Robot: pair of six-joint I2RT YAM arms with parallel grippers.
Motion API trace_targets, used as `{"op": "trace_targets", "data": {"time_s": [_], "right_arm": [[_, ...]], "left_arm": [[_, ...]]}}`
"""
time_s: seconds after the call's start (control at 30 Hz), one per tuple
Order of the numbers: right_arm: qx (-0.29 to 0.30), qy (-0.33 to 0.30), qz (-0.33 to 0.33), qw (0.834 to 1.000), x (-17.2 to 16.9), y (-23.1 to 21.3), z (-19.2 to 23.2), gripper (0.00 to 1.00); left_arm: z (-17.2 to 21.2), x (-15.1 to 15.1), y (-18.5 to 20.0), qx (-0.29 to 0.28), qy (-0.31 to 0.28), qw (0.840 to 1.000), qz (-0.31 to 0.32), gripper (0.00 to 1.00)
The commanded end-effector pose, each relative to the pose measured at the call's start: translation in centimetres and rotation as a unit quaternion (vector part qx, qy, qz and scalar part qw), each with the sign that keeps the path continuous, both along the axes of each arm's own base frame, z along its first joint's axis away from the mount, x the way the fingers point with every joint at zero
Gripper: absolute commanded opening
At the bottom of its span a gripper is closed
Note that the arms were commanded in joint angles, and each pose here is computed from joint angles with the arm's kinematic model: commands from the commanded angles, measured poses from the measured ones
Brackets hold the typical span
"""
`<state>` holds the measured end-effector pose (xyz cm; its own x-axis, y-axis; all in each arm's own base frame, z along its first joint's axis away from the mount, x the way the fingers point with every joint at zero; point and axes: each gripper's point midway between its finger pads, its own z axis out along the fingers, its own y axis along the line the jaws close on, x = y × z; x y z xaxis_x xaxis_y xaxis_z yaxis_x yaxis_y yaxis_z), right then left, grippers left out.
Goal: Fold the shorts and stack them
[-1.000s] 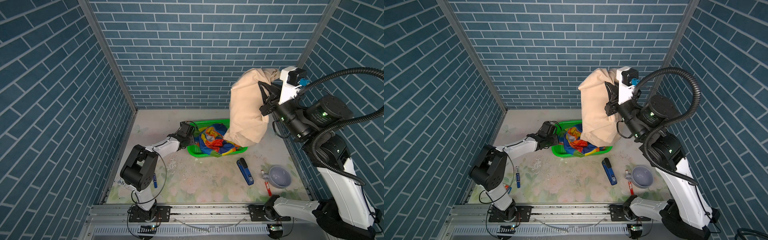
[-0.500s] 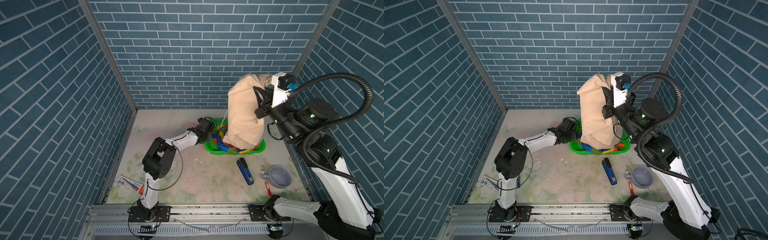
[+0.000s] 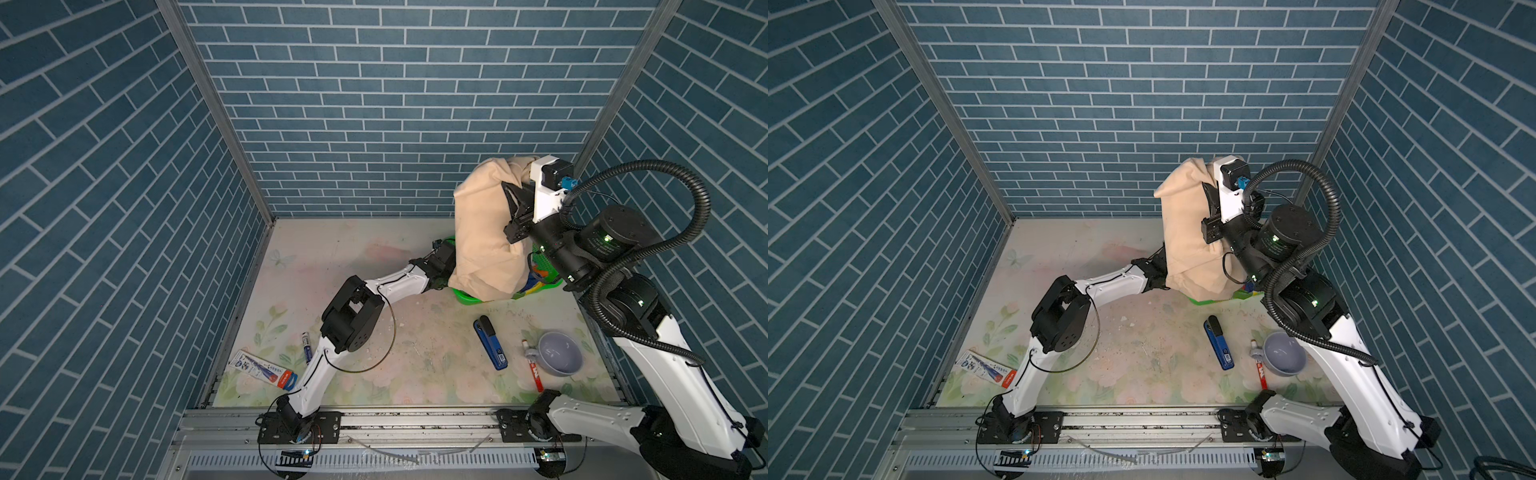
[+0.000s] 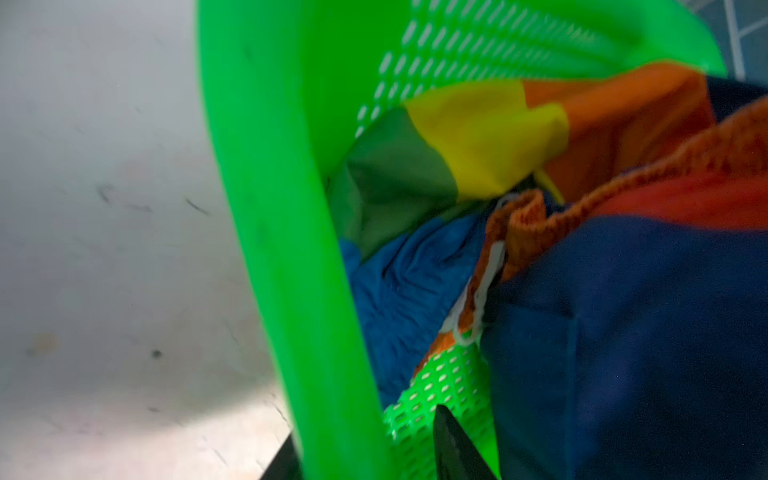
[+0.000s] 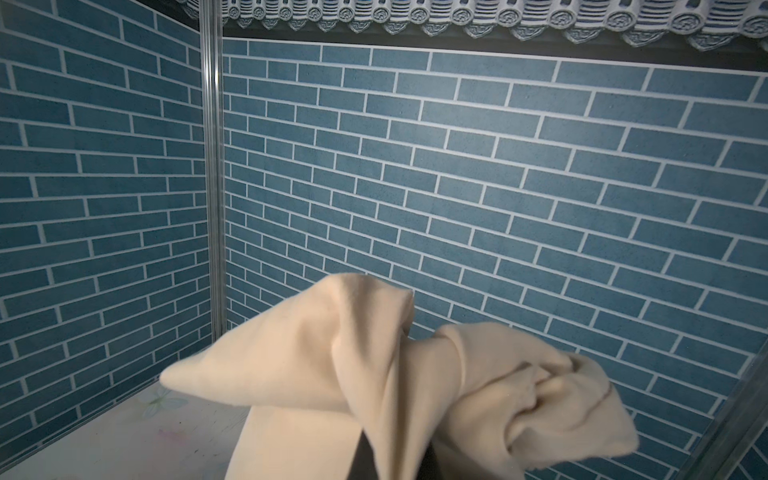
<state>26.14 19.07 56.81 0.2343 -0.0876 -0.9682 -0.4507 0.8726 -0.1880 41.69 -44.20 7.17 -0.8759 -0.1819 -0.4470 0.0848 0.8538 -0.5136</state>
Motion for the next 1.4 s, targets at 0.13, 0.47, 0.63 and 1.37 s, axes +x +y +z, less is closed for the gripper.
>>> {"op": "trace_targets", "data": {"time_s": [0.13, 0.47, 0.63, 1.37], "right_arm": [[0.018, -0.039, 0.023, 0.999, 0.0, 1.2, 2.1, 0.0], [0.015, 0.039, 0.172, 0.984, 2.2, 10.1, -1.6, 0.0], [-0.004, 0.098, 0.237, 0.967, 4.3, 15.7, -6.8, 0.0], [-0.124, 0.349, 0.226, 0.901, 7.6, 22.3, -29.7, 0.75]], "left_arm": [[7.5, 0.4, 6.7, -0.017, -0.056, 0.998, 0.025, 0.64], [18.0, -6.6, 30.6, 0.059, -0.154, 0.965, 0.206, 0.73], [21.2, -12.0, 38.9, 0.121, -0.175, 0.939, 0.271, 0.84], [16.9, -9.7, 38.4, 0.157, -0.141, 0.943, 0.259, 0.96]]}}
